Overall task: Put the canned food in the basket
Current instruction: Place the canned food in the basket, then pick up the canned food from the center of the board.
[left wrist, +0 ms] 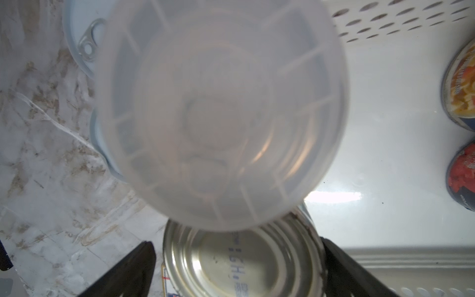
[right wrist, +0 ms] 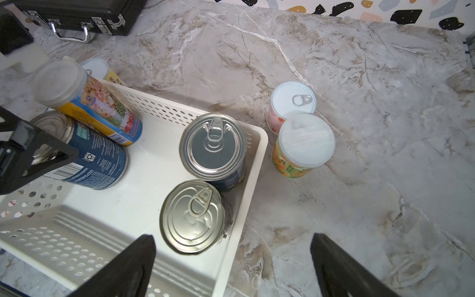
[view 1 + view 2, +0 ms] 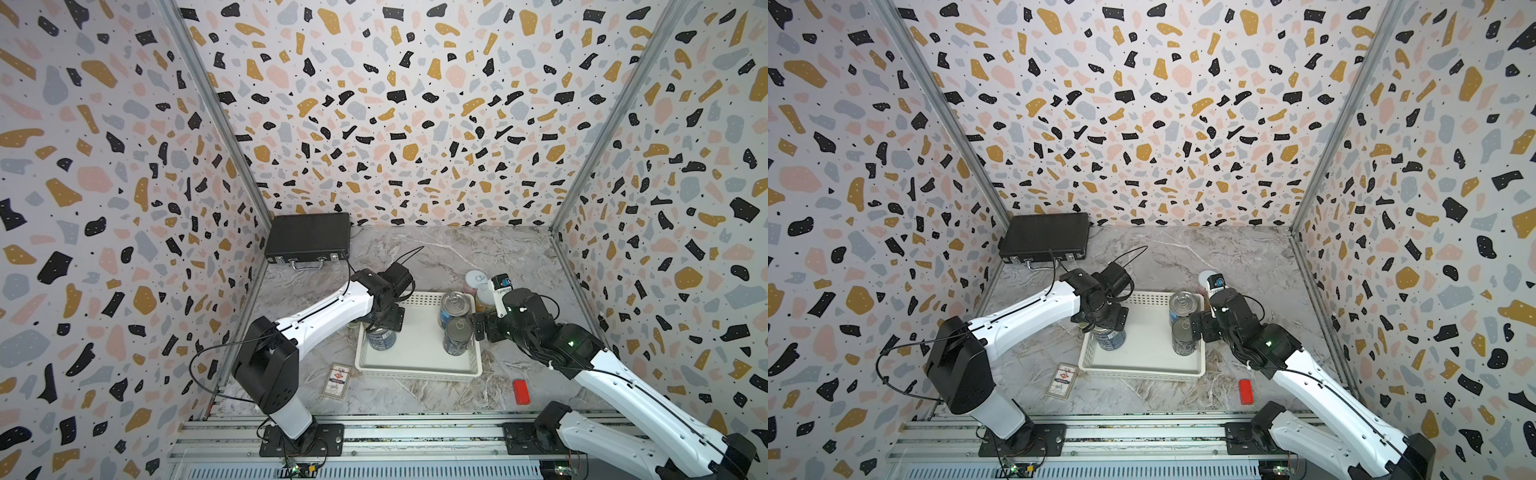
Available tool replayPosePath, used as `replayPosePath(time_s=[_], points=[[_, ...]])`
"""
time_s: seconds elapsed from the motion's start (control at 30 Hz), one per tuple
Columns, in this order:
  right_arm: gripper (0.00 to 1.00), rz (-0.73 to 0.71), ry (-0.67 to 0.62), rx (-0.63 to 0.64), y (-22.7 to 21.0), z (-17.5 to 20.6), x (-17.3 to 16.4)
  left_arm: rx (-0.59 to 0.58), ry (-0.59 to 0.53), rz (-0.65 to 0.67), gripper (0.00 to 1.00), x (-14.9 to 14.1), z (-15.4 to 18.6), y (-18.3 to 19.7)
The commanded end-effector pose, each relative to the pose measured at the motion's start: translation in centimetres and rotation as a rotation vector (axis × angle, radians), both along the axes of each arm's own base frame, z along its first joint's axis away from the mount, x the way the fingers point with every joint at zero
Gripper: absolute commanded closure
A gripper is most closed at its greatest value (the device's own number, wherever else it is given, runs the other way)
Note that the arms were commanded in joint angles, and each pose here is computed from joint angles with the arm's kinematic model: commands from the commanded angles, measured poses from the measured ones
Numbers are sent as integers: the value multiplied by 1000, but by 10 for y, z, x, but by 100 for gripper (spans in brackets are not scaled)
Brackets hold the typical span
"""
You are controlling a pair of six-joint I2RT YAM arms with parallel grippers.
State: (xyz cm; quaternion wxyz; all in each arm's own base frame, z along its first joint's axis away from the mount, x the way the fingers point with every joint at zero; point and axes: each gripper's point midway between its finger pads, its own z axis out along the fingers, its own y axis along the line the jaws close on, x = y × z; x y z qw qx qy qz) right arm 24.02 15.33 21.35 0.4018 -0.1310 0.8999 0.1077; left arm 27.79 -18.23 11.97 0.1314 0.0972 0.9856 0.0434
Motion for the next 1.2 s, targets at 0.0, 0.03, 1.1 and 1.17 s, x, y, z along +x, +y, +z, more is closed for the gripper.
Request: replayPosePath(time_s=[0.0,0.03,1.1,1.17], points=[[0,-6,2,-1,-1,0,-1,82,-41,22,0,2,19,25],[0,-8,1,-2,-1,1,0,74,-47,21,0,2,22,24],[0,-298,-234,17,-32,97,86,-603,-481,587,0,104,136,186],[0,-341,-185,28,-44,83,100,-564,-415,601,0,104,122,192]])
